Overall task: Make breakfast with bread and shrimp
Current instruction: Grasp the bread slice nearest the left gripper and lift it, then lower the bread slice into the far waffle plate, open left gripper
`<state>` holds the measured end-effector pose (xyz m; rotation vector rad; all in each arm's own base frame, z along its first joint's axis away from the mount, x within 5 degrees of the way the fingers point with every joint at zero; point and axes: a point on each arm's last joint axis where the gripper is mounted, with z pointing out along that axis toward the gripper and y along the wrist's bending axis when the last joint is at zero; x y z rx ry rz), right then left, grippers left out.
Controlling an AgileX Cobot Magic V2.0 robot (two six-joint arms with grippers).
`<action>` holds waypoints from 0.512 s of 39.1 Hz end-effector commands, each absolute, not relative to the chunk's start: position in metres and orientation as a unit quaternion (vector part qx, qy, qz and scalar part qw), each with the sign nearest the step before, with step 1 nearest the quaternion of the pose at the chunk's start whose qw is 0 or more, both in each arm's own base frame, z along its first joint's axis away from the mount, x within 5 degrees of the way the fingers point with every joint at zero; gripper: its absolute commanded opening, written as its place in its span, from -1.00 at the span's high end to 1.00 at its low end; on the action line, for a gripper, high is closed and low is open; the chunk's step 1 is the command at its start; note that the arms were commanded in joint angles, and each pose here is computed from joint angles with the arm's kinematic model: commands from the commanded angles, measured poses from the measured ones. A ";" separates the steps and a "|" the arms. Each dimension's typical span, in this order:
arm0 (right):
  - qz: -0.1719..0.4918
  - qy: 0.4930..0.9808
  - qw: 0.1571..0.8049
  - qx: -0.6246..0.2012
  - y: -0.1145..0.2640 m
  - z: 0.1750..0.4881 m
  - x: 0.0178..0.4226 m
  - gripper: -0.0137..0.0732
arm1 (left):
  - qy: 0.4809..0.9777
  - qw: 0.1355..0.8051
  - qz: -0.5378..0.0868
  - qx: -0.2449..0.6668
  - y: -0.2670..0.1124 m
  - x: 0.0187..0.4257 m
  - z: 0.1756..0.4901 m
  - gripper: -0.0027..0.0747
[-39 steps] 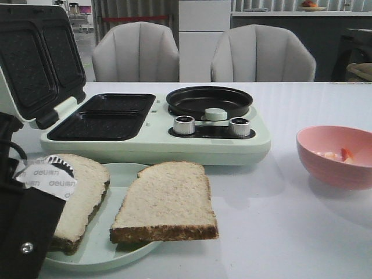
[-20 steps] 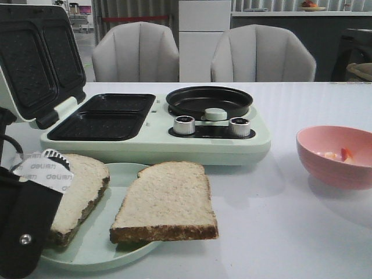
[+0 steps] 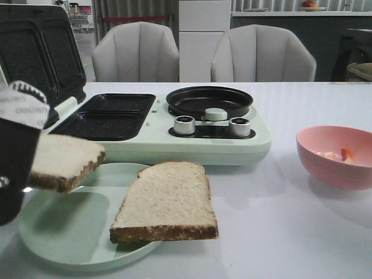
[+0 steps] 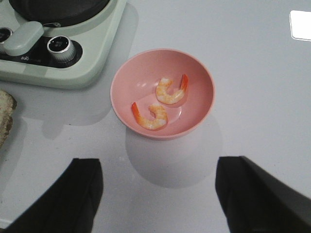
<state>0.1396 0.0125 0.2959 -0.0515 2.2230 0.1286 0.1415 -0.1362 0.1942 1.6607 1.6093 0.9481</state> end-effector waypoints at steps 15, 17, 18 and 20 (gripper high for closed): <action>0.049 0.872 0.487 -0.018 0.012 0.312 0.145 -0.68 | 0.525 0.502 0.417 0.547 -0.125 0.127 0.275 0.68; 0.049 0.872 0.487 -0.018 0.012 0.312 0.145 -0.68 | 0.531 0.508 0.413 0.538 -0.127 0.130 0.281 0.68; 0.049 0.872 0.487 -0.018 0.012 0.312 0.145 -0.68 | 0.533 0.509 0.410 0.537 -0.128 0.132 0.283 0.68; 0.049 0.872 0.487 -0.018 0.012 0.312 0.145 -0.68 | 0.539 0.517 0.392 0.537 -0.131 0.137 0.289 0.68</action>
